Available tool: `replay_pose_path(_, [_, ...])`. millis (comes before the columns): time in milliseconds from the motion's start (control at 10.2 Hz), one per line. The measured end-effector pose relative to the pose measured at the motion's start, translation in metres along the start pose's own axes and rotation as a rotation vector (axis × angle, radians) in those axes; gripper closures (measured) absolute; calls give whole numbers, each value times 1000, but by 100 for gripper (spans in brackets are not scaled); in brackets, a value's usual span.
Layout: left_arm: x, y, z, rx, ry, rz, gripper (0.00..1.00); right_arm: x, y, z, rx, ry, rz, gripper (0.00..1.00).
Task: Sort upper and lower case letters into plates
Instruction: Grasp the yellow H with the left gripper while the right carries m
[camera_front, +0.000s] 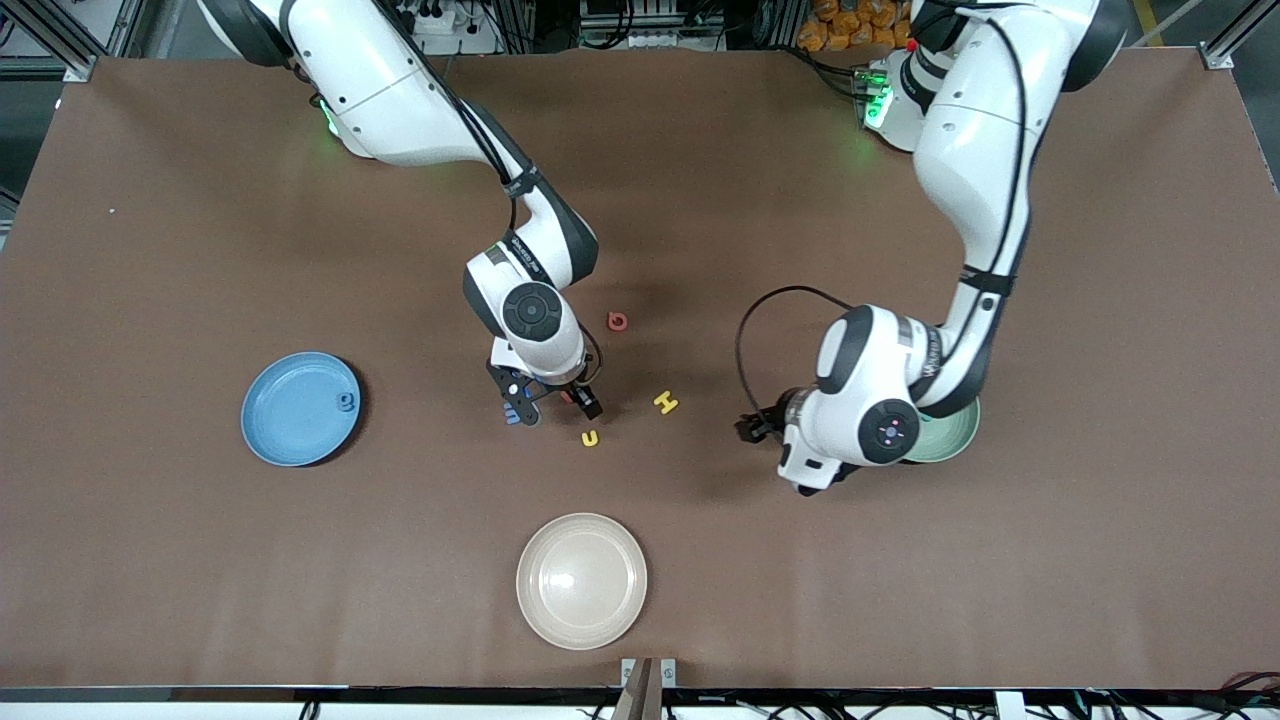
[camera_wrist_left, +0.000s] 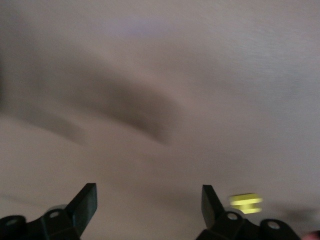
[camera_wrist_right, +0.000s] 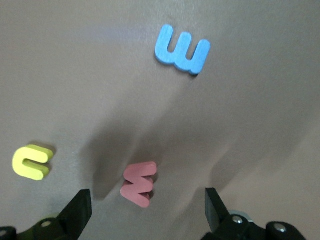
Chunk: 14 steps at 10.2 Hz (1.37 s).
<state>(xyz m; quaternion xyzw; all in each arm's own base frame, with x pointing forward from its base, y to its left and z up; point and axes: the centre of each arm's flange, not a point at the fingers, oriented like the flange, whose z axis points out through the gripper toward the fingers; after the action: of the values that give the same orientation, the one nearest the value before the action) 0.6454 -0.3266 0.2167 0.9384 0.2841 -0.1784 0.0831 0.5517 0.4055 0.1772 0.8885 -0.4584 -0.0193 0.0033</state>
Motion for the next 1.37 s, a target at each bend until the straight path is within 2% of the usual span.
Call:
replay_pose_path(98, [-2, 10, 11, -61, -5, -75, 11, 0, 0, 2, -3, 0, -1, 0])
replay_pose_path(294, [-14, 31, 32, -135, -6, -153, 11, 4, 1, 5, -7, 8, 1, 0])
replay_pose_path(393, [-23, 42, 38, -173, -24, -173, 11, 7, 3, 7, -13, 12, 2, 0])
replay_pose_path(589, [-44, 57, 42, -203, -57, -163, 11, 10, 4, 8, -15, 17, 4, 1])
replay_pose_path(687, [-53, 63, 42, -209, -67, -138, 11, 10, 2, 6, 3, 18, 3, 14])
replay_pose_path(981, [-58, 63, 59, -189, -77, -67, 11, 9, -2, -3, 37, 18, 2, 63])
replay_pose_path(1080, [-58, 61, 72, -174, -84, -55, 11, 8, -2, -3, 38, 18, 1, 72])
replay_pose_path(1374, [-62, 60, 96, -145, -98, -48, 12, 9, -2, -5, 37, 20, -1, 72])
